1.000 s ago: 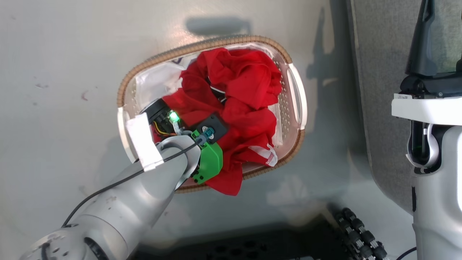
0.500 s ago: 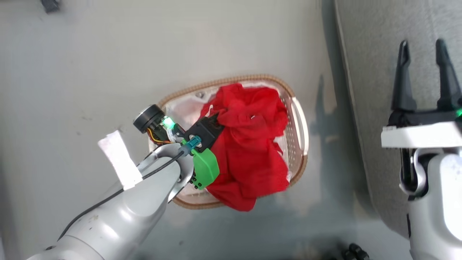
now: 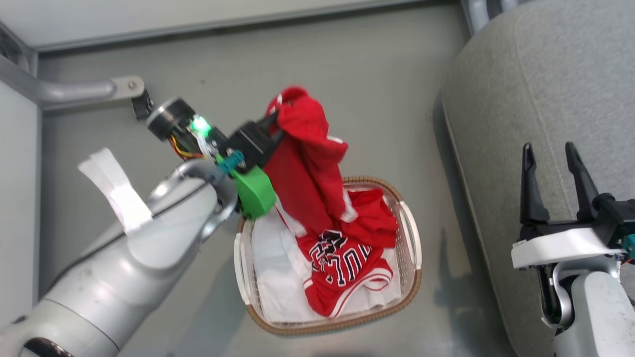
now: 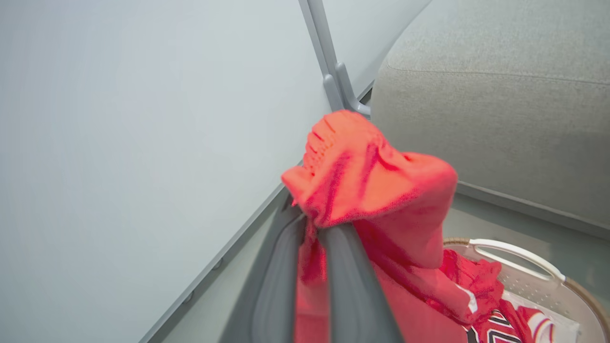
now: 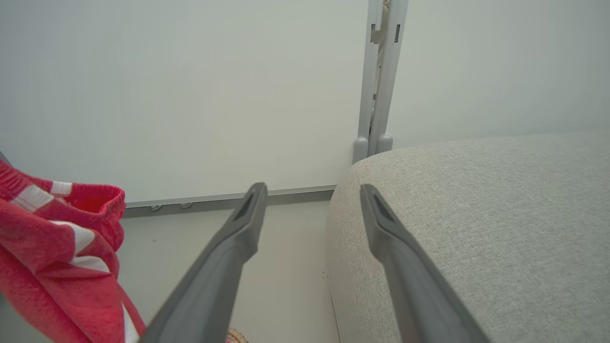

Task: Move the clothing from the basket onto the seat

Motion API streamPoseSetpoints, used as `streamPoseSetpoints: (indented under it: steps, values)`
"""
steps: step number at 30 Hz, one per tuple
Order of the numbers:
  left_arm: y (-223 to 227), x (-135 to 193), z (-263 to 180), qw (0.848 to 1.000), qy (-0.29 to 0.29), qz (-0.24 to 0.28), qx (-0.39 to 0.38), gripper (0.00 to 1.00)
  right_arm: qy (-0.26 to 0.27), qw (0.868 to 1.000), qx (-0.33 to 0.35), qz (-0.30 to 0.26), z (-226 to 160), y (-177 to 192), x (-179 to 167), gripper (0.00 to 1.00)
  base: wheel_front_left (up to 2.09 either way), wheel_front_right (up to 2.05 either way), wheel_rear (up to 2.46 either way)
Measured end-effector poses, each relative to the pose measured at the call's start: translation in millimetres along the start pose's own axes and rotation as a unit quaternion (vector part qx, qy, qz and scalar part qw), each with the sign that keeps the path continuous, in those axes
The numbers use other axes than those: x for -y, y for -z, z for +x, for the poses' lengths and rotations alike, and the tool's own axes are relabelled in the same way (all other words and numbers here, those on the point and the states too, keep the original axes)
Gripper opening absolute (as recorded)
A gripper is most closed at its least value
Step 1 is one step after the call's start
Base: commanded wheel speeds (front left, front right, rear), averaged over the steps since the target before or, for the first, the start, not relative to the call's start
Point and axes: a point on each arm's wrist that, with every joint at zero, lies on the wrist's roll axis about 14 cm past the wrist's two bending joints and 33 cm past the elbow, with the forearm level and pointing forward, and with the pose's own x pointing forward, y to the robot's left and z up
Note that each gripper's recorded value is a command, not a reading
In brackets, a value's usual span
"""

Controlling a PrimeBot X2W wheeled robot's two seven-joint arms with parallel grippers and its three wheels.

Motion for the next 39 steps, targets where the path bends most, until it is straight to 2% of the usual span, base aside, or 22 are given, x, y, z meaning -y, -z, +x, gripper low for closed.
streamPoseSetpoints:
  steps: [4,8,13,17,21,30,35,39]
  values:
    - [-65.1,-31.7,-9.5,0.997,-0.037,0.027,0.060,0.00,-0.009,1.000,0.022,0.002,-10.1,-21.8,-6.8,1.00,0.00,0.00,0.00]
    - [-144.8,-57.2,-23.5,0.987,-0.064,0.077,0.123,0.00,-0.011,0.999,0.045,0.005,-20.8,-43.0,-9.1,1.00,0.00,0.00,0.00]
    - [-201.8,-78.9,-44.5,0.977,-0.096,0.112,0.153,0.00,-0.018,0.997,0.069,0.005,-30.6,-63.4,-13.9,1.00,0.00,0.00,0.00]
    - [-226.6,-78.4,-49.4,0.973,-0.100,0.125,0.166,0.00,-0.042,0.996,0.080,0.010,-35.8,-72.7,-30.7,1.00,0.00,0.00,0.00]
    - [-245.0,-70.2,-51.3,0.969,-0.098,0.134,0.184,0.00,-0.099,0.991,0.086,0.024,-39.3,-78.5,-69.3,1.00,0.00,0.00,0.00]
    - [-275.1,-43.0,-62.6,0.962,-0.084,0.151,0.213,0.00,-0.249,0.964,0.085,0.042,-53.8,-85.9,-170.4,1.00,0.00,0.00,0.00]
    - [-281.7,-35.3,-67.8,0.960,-0.082,0.157,0.218,0.00,-0.285,0.953,0.098,0.037,-41.5,-101.4,-194.3,1.00,0.00,0.00,0.00]
    - [-283.7,-27.6,-68.3,0.959,-0.076,0.158,0.221,0.00,-0.308,0.947,0.086,0.038,-32.7,-100.3,-210.4,1.00,0.00,0.00,0.00]
